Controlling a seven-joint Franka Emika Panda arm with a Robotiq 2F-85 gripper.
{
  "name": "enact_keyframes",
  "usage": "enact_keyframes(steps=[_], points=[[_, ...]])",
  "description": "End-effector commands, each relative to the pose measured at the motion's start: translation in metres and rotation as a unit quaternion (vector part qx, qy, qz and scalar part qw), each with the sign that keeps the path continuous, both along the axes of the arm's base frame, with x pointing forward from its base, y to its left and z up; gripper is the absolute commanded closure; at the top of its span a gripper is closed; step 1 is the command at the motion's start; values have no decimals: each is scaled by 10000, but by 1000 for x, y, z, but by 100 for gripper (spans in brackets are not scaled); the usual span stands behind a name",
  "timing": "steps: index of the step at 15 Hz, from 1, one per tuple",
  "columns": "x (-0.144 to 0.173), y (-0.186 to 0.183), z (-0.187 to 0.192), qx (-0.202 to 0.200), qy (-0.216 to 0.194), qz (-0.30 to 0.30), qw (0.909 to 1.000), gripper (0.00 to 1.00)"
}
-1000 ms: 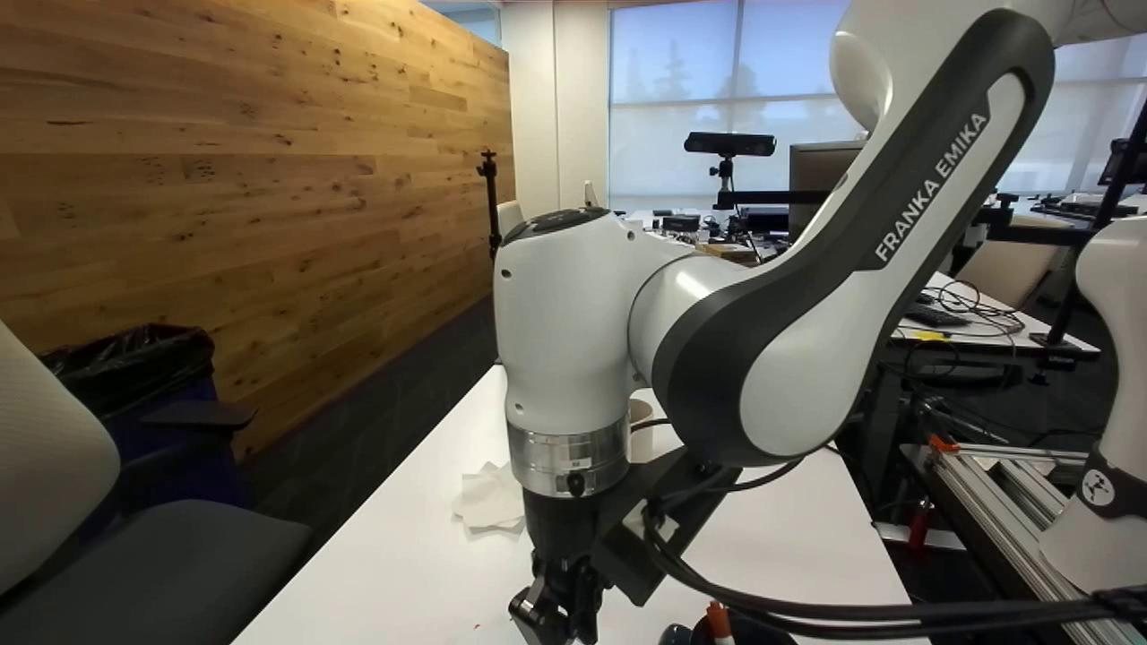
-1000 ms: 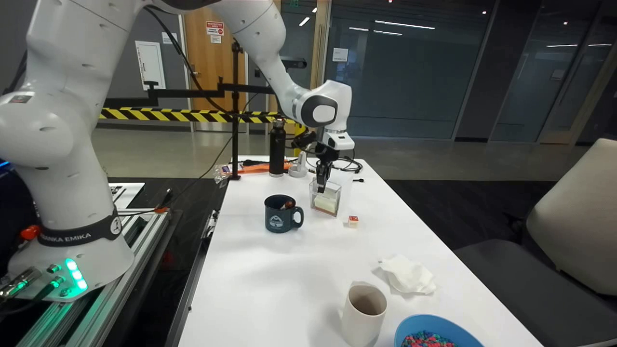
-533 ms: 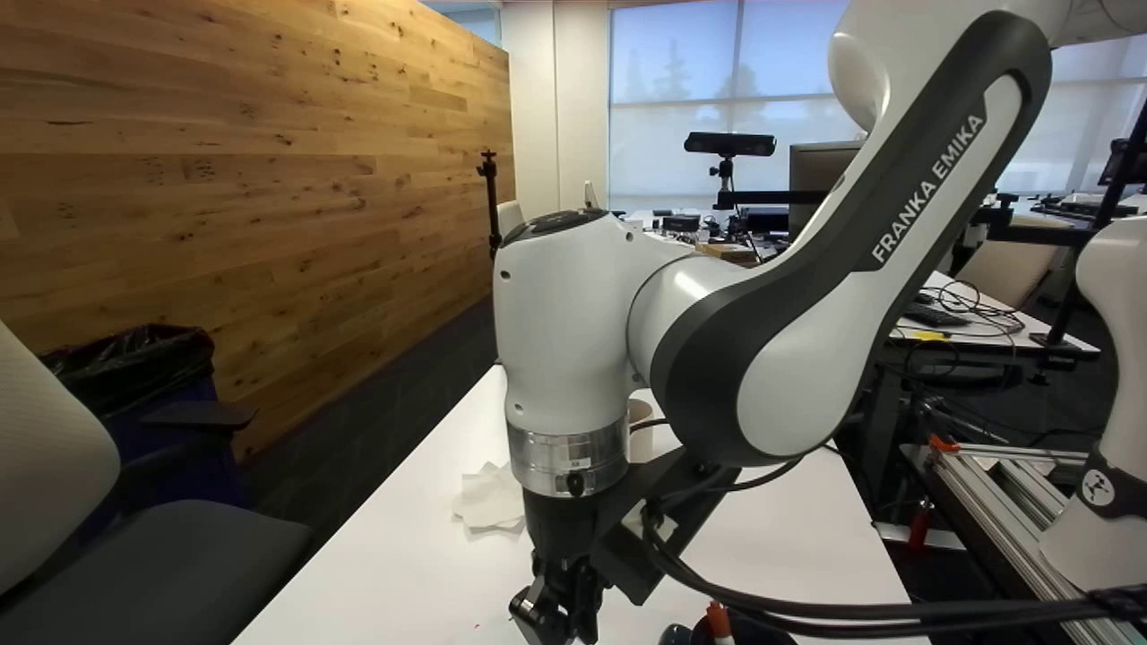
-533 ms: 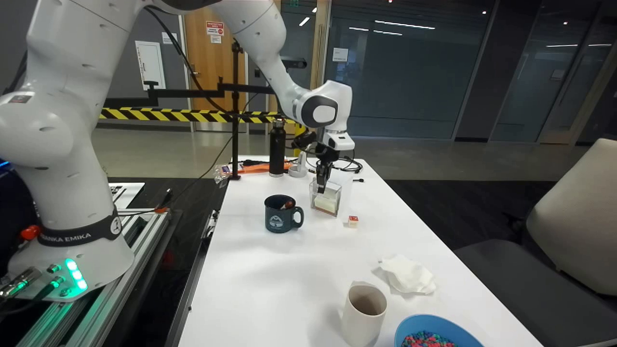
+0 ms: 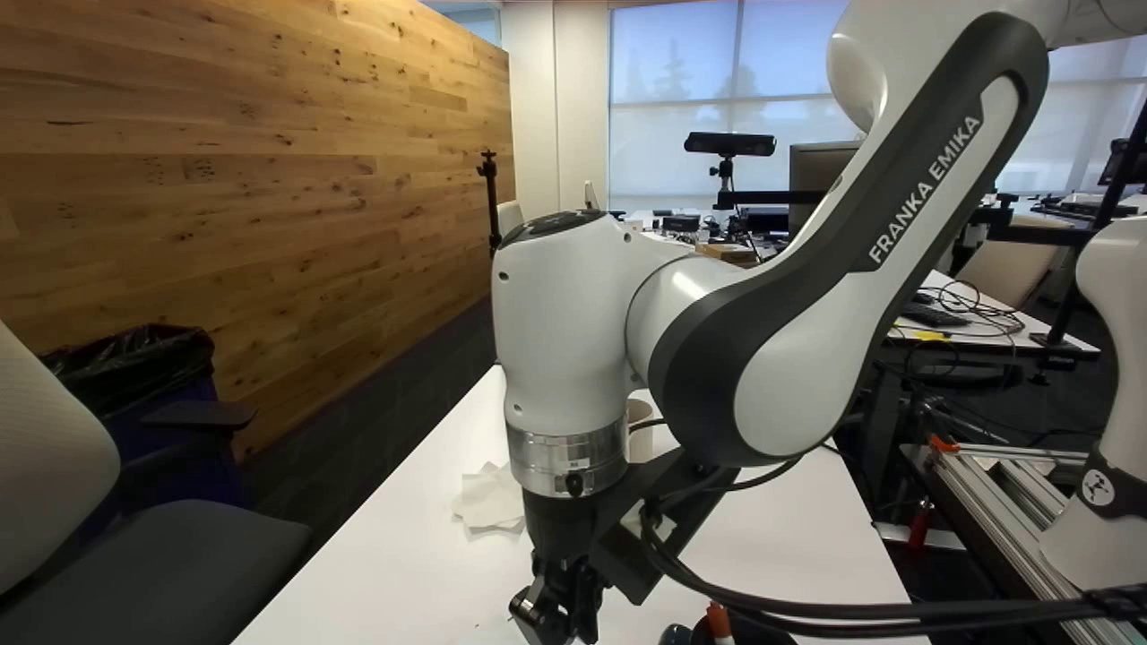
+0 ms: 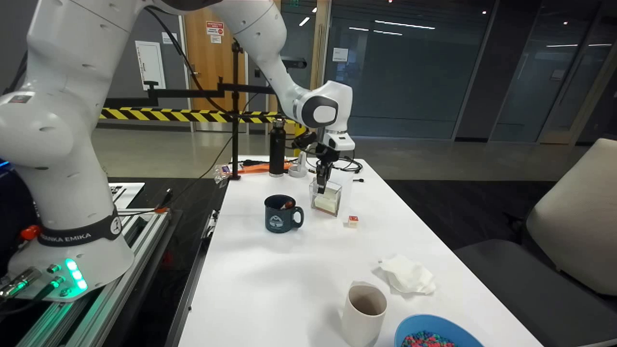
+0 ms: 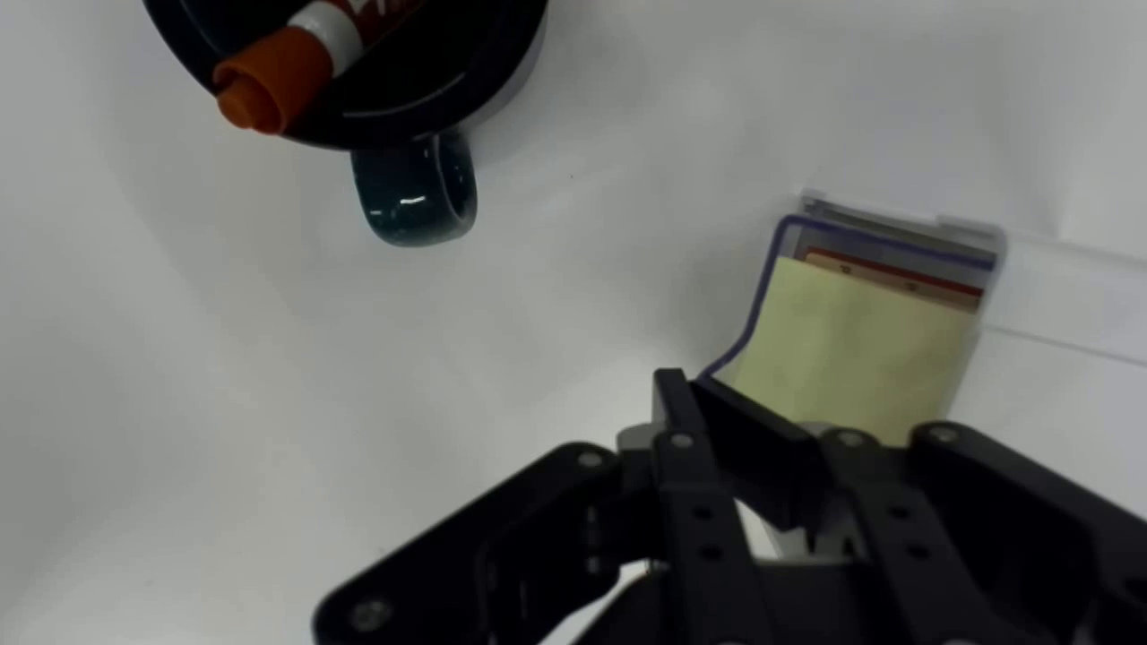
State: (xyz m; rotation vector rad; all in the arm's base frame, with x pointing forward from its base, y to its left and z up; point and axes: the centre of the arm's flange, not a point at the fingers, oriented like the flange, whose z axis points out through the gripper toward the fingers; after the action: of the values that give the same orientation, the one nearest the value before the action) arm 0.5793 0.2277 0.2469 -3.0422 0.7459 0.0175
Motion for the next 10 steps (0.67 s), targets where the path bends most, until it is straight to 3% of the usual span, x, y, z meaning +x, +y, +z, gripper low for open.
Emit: enact_keyframes(steps=[1,10], points=[[3,1,-1,14,41,-31,10000,99],[-1,-5,2,-3,68,-44,10000,99]])
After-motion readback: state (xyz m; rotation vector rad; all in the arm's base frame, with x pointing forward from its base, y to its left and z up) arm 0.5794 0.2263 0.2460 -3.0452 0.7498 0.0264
